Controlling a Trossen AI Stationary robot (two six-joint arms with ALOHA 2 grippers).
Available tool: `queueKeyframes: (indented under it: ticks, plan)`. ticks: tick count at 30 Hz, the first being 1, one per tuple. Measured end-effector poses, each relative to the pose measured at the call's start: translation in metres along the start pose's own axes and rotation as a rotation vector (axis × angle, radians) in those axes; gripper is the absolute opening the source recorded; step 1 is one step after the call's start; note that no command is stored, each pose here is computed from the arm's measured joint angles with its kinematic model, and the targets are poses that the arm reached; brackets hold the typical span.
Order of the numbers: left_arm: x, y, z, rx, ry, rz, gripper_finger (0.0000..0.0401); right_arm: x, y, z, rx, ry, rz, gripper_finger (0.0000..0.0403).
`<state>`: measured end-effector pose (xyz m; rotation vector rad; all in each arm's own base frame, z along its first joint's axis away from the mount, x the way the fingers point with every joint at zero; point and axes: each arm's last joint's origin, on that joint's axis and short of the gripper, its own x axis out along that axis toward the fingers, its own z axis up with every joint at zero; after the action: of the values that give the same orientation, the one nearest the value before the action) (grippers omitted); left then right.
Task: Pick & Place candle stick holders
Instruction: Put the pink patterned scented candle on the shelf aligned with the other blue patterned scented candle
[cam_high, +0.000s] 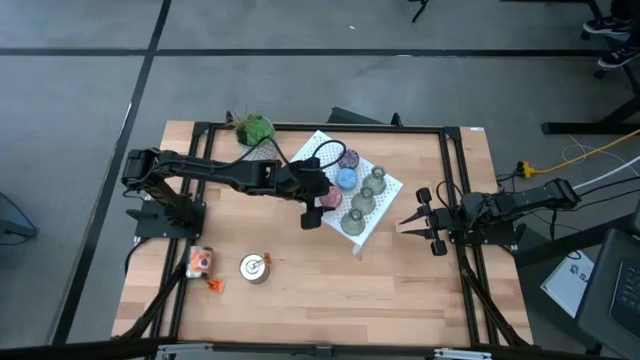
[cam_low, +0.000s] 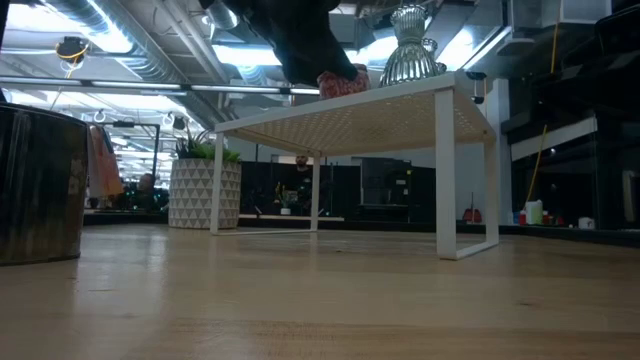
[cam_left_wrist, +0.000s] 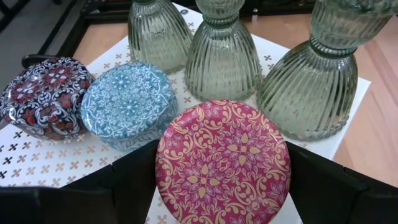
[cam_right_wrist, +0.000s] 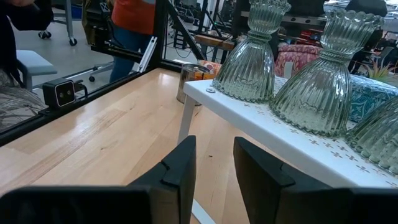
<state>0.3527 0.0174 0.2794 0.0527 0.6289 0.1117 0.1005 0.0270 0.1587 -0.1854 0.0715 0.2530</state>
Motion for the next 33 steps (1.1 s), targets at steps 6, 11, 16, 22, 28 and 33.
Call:
queueKeyframes:
  ticks: [6,11,16,22,28,33]
  plan:
    - [0.0000,0.0000,0.0000,0.000,0.000,0.000,0.0307,0.0000,0.0000,0.0000,0.000,0.000,0.000,0.0112]
    - [0.0000,-0.0003,0.0000,0.000,0.000,-0.001,0.0307,0.0000,0.0000,0.0000,0.000,0.000,0.000,0.0112]
    - [0.0000,-0.0003,0.0000,0.000,0.000,-0.001,0.0307,0.0000,0.0000,0.0000,0.000,0.000,0.000,0.0112]
    - [-0.0002,-0.0003,0.0002,0.000,-0.001,-0.002,0.0307,0.0000,0.0000,0.0000,0.000,0.000,0.000,0.0112]
    - [-0.0008,-0.0001,0.0033,-0.002,-0.031,-0.001,0.0307,0.0000,0.0000,0.0000,0.000,0.000,0.000,0.0112]
    - [-0.0008,-0.0001,0.0033,-0.004,-0.030,-0.001,0.0307,0.0000,0.0000,0.0000,0.000,0.000,0.000,0.0112]
